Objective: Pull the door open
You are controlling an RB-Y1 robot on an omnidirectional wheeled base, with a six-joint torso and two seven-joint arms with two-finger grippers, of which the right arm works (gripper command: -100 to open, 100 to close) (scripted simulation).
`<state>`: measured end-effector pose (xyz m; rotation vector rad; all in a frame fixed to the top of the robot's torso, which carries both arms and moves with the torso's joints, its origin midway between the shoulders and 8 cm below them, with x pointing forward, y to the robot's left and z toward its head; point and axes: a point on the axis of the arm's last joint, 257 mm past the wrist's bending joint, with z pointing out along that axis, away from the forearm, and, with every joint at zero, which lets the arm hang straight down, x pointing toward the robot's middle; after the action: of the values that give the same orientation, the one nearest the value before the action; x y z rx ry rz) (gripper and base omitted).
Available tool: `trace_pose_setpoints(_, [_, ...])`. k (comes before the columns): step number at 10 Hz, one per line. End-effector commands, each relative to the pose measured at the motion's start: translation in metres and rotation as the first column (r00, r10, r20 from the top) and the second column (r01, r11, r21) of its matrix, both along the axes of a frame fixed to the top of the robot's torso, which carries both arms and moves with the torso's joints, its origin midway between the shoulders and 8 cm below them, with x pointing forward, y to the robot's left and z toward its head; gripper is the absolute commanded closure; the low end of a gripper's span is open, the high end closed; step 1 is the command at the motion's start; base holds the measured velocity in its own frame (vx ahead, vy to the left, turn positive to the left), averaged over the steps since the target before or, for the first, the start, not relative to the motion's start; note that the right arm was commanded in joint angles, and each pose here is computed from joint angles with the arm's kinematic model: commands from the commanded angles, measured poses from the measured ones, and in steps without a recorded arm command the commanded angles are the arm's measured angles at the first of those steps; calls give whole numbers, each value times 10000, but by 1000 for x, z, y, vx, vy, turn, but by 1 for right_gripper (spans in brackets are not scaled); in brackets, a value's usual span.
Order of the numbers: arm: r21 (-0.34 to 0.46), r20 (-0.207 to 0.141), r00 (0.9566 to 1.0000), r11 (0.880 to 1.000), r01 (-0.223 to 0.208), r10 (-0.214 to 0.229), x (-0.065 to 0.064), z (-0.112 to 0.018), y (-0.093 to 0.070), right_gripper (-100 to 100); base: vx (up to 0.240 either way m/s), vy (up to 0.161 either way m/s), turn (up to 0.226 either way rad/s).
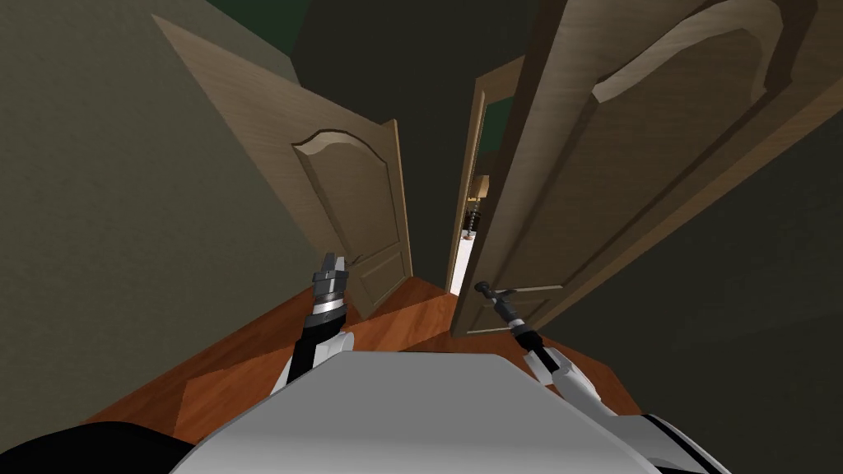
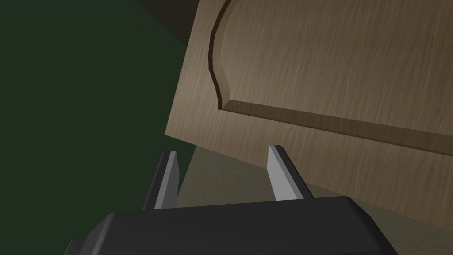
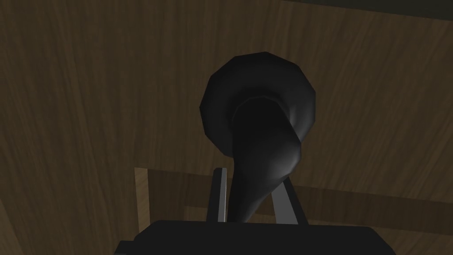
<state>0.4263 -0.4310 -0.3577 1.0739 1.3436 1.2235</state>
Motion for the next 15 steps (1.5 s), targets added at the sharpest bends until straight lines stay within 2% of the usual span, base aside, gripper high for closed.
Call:
trace_pose_setpoints(1, [-16,56,9999,9999,-161,161,-4,3,-2,100,-174,-85,71])
trace_pose_setpoints(2, [17,4,9999,9999,-125,125,-2,0,1,100,-69,-27,16])
trace_pose_setpoints(3, [29,-2,9997,9997,-249,249,-15,-2,-3,100,-153,-55,206])
trace_pose_setpoints(6, [15,17,9994,9994,-344,344,-25,-1,-8,100,-146,-78,118])
trace_pose_setpoints(12, [-14,53,9979,9979,-643,643,-55,2,-20,100,-140,-72,133])
trace_pose_setpoints(13, [32,8,9980,9980,-636,636,-53,-1,-16,100,-60,-32,28])
trace_pose_setpoints(15, [35,9,9973,9973,-729,729,-63,-1,-18,100,-181,-85,195])
